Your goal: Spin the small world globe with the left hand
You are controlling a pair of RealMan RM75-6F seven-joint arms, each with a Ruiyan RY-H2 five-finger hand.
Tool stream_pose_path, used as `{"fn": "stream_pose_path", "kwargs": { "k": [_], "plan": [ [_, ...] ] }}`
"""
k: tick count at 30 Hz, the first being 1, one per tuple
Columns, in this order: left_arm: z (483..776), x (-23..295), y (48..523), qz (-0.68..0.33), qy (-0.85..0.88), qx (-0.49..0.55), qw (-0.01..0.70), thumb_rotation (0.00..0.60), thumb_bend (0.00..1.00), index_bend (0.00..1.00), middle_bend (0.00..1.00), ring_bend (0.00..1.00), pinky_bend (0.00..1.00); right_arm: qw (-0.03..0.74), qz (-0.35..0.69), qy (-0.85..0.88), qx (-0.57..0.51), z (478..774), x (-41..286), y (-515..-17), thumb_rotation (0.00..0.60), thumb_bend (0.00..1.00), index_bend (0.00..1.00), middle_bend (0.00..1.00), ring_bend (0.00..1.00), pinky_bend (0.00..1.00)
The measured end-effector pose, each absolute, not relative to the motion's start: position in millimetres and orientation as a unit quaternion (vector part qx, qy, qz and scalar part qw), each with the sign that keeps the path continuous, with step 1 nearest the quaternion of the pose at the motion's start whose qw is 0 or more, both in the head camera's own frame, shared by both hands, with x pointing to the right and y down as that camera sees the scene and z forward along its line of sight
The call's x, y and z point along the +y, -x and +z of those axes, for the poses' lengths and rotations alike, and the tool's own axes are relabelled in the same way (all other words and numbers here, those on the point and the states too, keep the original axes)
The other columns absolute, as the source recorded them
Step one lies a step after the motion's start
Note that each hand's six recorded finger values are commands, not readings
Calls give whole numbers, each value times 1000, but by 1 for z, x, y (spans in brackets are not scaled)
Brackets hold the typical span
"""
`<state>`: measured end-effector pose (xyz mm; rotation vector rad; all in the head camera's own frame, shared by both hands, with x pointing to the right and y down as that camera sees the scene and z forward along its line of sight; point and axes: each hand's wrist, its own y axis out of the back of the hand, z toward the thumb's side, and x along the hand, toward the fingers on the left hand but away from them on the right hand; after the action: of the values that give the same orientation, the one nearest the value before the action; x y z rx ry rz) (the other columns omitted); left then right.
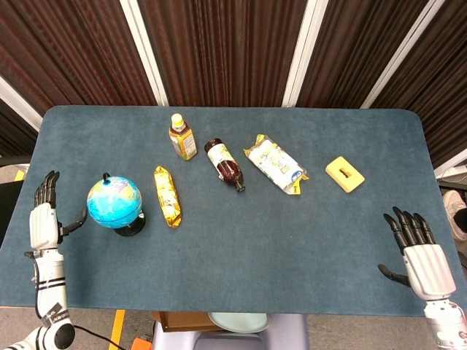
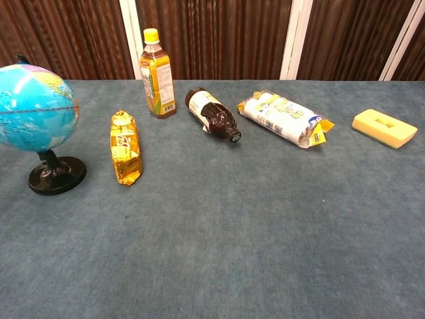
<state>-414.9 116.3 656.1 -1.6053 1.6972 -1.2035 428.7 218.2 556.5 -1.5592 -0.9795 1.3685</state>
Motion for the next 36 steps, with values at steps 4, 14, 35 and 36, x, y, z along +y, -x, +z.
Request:
{"fn": "stream_pose_path", "kwargs": {
  "k": [4,14,35,36],
  "plan": [
    [660,113,418,-446,590,625,250,600,334,0,0,0,13,412,545,618,-390,557,218,-429,600,60,0,0,0,0],
    [667,102,421,-446,592,626,243,600,331,0,0,0,20,415,548,614,-389,558,218,-428,600,60,0,0,0,0],
    [599,152,441,-465,616,564,294,600,354,0,0,0,4,409,542,623,-389,550,223,-427,600,59,0,0,0,0],
    [596,157,440,-467,622,557,291,600,355,0,0,0,3,409,541,623,-388,550,224,-427,600,60,0,0,0,0]
  ]
}}
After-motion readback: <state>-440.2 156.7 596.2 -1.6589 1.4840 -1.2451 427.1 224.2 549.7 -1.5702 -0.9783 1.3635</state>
